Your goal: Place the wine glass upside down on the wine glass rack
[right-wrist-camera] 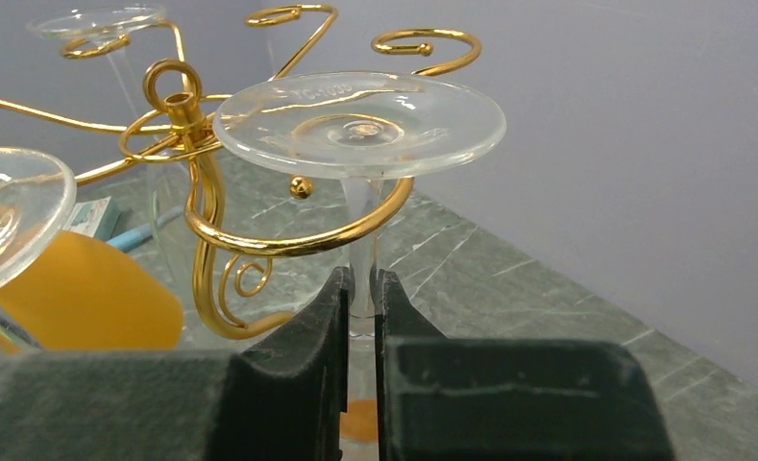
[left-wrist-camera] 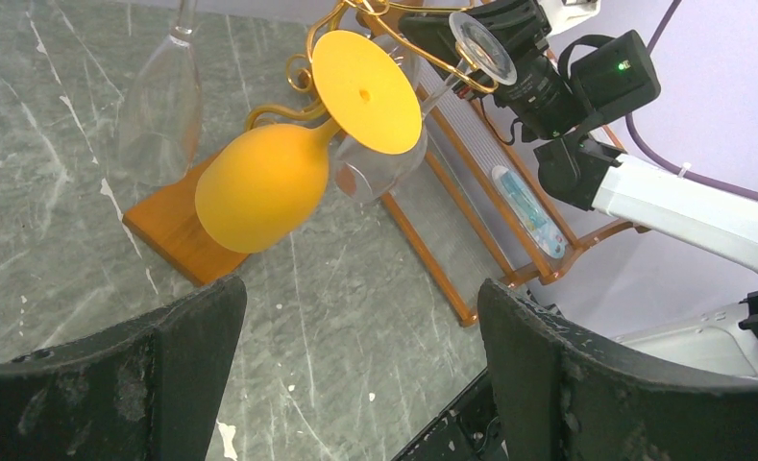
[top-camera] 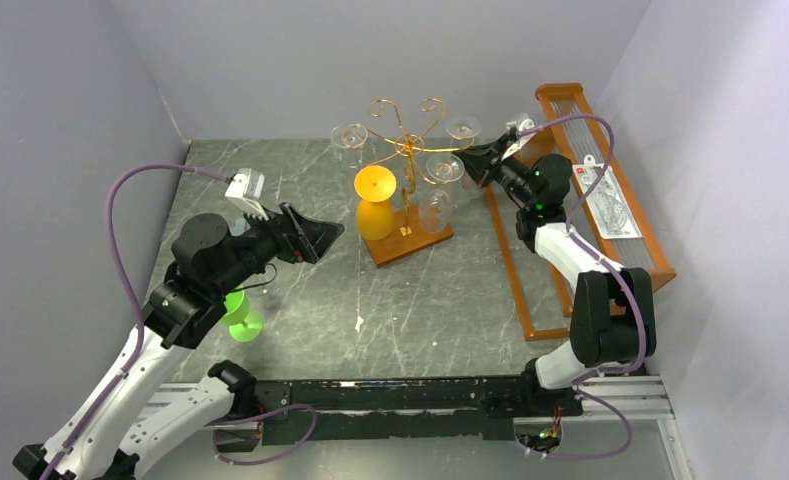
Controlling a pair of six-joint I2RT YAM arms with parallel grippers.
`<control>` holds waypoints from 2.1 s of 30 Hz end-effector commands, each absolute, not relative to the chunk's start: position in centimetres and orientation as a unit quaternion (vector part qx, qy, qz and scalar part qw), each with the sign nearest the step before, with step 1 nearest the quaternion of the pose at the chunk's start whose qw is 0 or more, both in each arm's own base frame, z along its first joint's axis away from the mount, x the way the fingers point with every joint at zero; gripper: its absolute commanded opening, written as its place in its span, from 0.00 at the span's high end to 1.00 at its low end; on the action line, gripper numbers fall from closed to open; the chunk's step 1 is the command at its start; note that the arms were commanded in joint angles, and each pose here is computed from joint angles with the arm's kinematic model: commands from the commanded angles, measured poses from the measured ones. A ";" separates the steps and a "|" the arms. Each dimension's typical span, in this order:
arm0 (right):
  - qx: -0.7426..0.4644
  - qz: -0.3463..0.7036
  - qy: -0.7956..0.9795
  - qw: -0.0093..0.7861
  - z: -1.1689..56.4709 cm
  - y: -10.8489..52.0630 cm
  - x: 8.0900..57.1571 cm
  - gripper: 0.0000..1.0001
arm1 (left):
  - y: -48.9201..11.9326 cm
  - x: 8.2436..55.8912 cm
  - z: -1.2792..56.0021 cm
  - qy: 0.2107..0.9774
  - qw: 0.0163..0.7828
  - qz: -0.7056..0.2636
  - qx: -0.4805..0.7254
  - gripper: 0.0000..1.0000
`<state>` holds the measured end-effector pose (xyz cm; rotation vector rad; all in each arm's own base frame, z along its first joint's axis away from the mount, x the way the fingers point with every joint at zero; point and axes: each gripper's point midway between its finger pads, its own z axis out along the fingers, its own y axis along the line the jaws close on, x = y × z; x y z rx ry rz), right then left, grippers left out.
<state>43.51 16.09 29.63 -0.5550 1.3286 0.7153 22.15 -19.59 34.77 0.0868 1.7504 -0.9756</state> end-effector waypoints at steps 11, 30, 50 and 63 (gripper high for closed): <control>-0.251 0.300 0.600 0.698 29.9 15.6 42.7 0.49 | -18.5 22.1 36.1 0.734 0.558 -0.385 0.035 0.04; -0.136 0.181 0.688 0.689 29.1 10.2 39.3 0.30 | -14.2 21.4 34.2 0.788 0.549 -0.277 0.014 0.04; 0.002 0.249 0.743 0.621 36.4 8.8 26.1 0.37 | -6.6 23.2 27.0 0.889 0.456 0.016 -0.023 0.17; -0.005 0.285 0.780 0.558 32.8 10.0 22.4 0.44 | -3.6 27.9 24.4 0.895 0.429 0.112 -0.049 0.18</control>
